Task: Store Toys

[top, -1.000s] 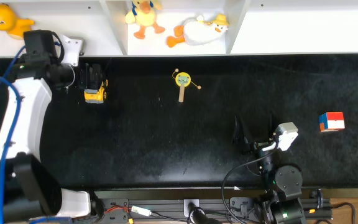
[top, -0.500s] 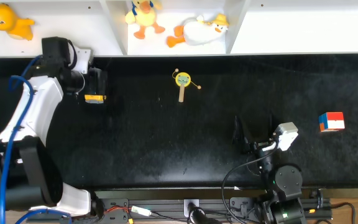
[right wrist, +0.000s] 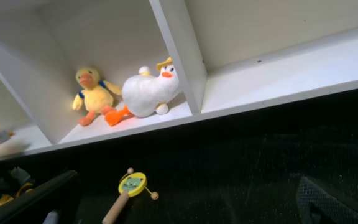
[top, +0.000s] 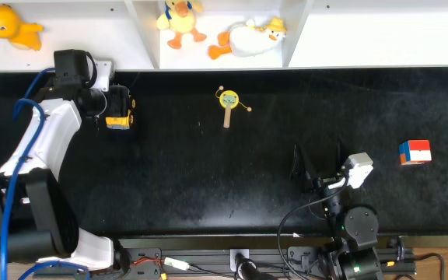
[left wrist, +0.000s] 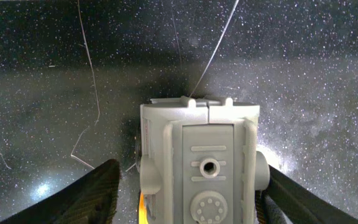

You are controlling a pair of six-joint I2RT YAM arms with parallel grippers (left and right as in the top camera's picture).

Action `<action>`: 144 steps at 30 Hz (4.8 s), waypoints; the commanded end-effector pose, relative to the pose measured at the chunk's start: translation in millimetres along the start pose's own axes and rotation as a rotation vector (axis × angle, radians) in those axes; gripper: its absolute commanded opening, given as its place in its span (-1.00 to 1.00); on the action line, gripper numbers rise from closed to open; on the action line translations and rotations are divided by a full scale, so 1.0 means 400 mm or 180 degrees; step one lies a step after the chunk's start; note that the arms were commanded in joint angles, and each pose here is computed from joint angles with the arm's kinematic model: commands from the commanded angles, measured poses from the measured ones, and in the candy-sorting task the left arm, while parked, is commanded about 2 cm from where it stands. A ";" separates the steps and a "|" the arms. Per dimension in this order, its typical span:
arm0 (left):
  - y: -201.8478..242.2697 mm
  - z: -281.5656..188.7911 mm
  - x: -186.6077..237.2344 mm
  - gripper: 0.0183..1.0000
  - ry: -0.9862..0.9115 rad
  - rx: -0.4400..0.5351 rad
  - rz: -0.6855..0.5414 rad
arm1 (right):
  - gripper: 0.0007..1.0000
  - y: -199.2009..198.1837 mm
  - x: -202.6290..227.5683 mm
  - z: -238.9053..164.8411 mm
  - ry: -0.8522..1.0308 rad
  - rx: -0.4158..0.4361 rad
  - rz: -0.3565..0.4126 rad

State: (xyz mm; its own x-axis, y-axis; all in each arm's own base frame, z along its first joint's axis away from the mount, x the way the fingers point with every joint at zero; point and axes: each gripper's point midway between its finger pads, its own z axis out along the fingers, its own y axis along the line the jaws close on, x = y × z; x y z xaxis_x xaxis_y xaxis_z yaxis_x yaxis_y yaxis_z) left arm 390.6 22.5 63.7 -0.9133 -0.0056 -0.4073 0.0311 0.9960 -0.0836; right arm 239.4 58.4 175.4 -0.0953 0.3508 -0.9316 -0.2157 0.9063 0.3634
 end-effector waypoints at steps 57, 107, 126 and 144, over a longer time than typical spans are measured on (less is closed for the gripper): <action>0.027 -0.178 -0.359 -0.43 -0.1781 -0.0264 -0.0046 | 0.99 0.002 0.010 0.001 0.0013 -0.0027 -0.0021; -0.014 -0.378 -0.153 1.00 -0.1219 -0.0261 -0.0194 | 0.99 0.002 0.010 0.001 0.0013 -0.0027 -0.0021; 0.002 -0.495 0.020 1.00 -0.1134 -0.0606 -0.0287 | 0.99 0.002 0.010 0.001 0.0013 -0.0027 -0.0022; 0.015 -0.566 0.075 1.00 -0.1596 -0.0808 -0.0325 | 0.99 0.002 0.010 0.001 0.0013 -0.0027 -0.0021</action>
State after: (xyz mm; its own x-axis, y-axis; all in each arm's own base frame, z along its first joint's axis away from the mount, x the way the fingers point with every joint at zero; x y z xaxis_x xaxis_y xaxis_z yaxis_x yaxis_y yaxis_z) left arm 287.2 42.7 252.4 -0.6546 -0.0827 -0.7515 -0.1588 0.9869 0.0297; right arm 239.4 58.5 175.4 -0.0955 0.3508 -0.9316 -0.2161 0.9062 0.3634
